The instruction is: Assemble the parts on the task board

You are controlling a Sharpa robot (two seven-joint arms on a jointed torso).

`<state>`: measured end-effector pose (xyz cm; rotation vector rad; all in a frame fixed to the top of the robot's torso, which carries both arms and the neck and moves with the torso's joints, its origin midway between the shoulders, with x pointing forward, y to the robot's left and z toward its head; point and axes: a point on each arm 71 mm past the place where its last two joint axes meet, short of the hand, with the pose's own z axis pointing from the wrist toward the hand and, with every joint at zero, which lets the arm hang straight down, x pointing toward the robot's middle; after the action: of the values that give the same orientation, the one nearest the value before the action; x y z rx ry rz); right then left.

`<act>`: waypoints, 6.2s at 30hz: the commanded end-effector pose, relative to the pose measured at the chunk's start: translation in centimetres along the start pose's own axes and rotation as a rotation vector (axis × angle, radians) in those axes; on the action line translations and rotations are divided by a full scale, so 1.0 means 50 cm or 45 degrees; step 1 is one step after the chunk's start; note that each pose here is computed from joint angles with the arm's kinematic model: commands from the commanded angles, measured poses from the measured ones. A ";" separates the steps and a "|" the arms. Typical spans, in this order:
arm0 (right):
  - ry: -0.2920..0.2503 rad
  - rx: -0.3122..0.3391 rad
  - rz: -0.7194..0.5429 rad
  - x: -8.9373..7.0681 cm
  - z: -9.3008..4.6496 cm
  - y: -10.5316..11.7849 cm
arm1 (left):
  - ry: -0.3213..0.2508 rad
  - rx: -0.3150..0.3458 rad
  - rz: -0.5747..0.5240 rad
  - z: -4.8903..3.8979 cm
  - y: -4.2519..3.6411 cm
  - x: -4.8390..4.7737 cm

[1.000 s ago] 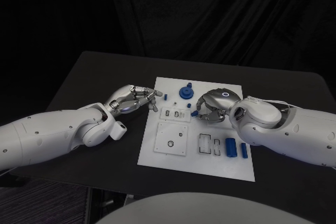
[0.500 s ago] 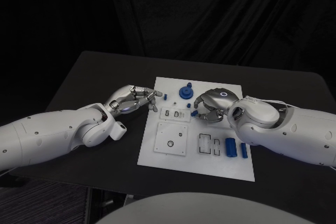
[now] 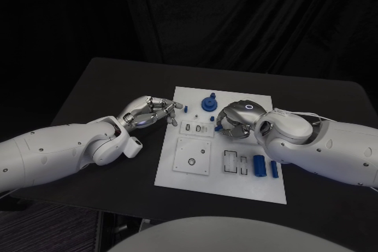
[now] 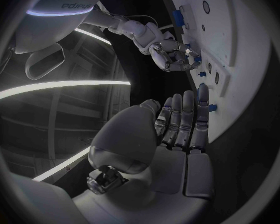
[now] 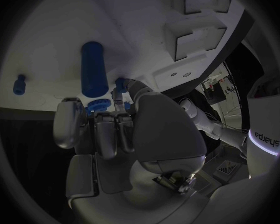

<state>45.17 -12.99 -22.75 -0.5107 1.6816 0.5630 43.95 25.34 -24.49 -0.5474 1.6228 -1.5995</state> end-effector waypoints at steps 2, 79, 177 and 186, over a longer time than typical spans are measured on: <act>-0.017 -0.036 0.005 0.000 -0.002 0.005 | 0.012 0.013 -0.013 0.001 -0.001 0.004; 1.010 0.550 0.429 -0.134 0.134 0.019 | 0.026 0.024 -0.013 0.025 0.004 0.020; 0.997 0.661 0.387 -0.111 0.152 0.009 | 0.039 0.025 -0.017 0.034 0.007 0.024; 0.994 0.662 0.391 -0.110 0.153 0.008 | 0.040 0.025 -0.018 0.035 0.007 0.024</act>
<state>51.70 -6.92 -18.20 -0.1160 2.5633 0.2726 44.73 23.56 -25.01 -0.5322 1.6345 -1.6171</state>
